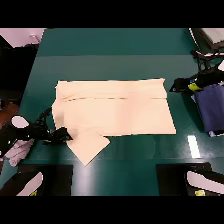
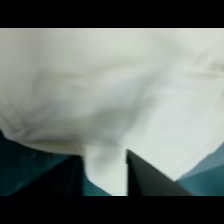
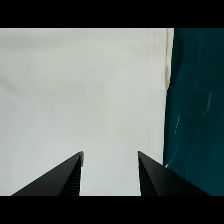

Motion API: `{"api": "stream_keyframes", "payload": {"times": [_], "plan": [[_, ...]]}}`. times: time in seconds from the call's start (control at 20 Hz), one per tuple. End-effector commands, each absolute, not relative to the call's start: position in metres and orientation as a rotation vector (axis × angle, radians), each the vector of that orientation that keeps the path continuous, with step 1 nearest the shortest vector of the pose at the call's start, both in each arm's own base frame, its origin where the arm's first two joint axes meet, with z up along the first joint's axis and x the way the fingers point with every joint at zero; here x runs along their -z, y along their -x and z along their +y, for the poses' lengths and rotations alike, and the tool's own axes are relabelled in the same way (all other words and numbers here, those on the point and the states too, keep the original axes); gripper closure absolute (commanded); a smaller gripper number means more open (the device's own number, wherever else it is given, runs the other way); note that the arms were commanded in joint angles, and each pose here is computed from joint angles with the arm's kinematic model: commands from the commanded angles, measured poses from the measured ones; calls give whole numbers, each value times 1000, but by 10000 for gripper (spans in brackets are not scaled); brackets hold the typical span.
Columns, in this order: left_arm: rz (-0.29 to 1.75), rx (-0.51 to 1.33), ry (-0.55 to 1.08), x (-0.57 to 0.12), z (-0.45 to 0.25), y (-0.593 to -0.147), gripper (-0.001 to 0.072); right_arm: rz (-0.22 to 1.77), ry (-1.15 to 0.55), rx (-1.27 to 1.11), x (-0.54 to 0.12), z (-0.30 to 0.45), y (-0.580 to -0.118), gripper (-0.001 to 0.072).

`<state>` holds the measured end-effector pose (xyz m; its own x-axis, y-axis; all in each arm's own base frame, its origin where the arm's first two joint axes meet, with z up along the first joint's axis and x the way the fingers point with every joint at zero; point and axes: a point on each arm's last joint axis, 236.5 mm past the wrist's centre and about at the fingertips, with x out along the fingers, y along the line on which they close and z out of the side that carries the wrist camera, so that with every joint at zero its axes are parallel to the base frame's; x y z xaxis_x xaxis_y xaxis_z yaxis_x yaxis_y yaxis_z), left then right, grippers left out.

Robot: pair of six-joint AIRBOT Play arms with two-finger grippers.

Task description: Fold the shirts.

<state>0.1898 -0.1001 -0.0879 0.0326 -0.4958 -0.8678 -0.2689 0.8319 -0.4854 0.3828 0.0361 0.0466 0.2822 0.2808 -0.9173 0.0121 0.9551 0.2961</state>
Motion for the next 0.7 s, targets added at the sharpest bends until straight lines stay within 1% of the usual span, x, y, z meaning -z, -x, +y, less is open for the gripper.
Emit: {"api": "stream_keyframes", "payload": {"times": [0.0,0.05,0.2,0.35,0.55,0.65], "plan": [[1519,220,643,86,-105,-198,605,1334,-262,-195,-43,37,-369,304],[1520,226,638,85,-106,-198,679,1368,-253,-212,-41,37,-361,304],[1534,266,601,75,-106,-198,684,1474,-262,-224,-31,28,-328,304],[1497,336,538,51,-107,-209,684,1507,-354,-141,-6,2,-290,304],[1446,346,530,38,-106,-225,684,1609,-484,-87,41,-15,-229,304],[1447,346,529,38,-106,-225,684,1602,-565,-121,57,-4,-221,304]]}}
